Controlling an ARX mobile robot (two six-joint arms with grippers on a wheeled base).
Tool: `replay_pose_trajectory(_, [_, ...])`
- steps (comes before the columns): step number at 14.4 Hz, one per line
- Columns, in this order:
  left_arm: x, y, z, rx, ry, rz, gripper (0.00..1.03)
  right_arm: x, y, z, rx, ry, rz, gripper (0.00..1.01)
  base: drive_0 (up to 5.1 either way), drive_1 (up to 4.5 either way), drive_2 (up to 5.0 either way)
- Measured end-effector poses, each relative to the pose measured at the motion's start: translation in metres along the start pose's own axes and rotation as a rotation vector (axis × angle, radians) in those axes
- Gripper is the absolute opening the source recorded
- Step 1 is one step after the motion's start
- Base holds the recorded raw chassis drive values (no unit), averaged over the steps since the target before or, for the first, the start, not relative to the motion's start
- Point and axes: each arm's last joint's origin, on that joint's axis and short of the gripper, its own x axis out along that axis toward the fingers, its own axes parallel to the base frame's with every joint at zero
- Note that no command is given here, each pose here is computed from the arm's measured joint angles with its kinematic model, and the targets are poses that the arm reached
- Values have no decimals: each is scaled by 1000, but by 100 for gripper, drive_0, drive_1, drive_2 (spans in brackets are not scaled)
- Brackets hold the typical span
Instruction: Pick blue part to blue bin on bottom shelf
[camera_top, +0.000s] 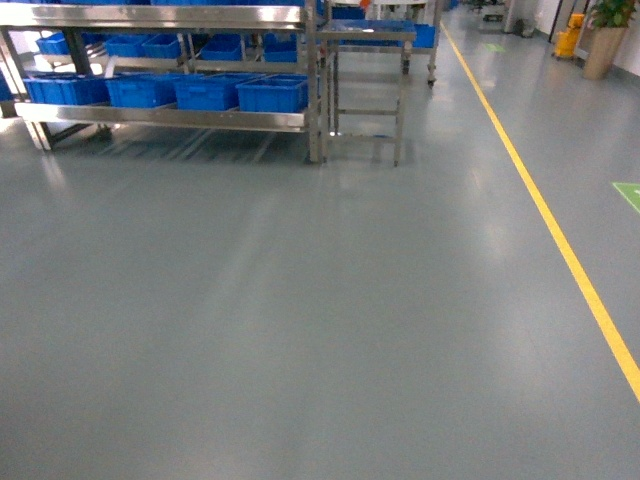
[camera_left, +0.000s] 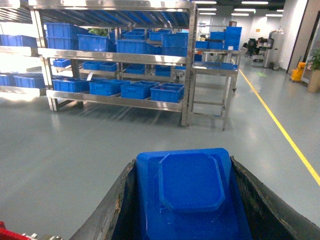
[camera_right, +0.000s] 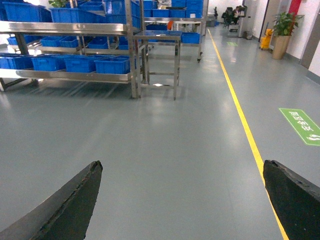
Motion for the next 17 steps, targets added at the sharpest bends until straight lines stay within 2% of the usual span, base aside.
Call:
replay_pose_trajectory(5, [0, 0, 0, 0, 0, 0, 44, 0, 0, 0, 0, 0, 0, 98, -160, -160, -160])
replay_pose_trajectory(7, [0, 0, 0, 1, 3, -5, 44, 0, 0, 0, 0, 0, -2, 98, 4, 59, -50])
replay_pose_trajectory(17, [0, 0, 0, 1, 3, 0, 44, 0, 0, 0, 0, 0, 0, 98, 0, 433, -432])
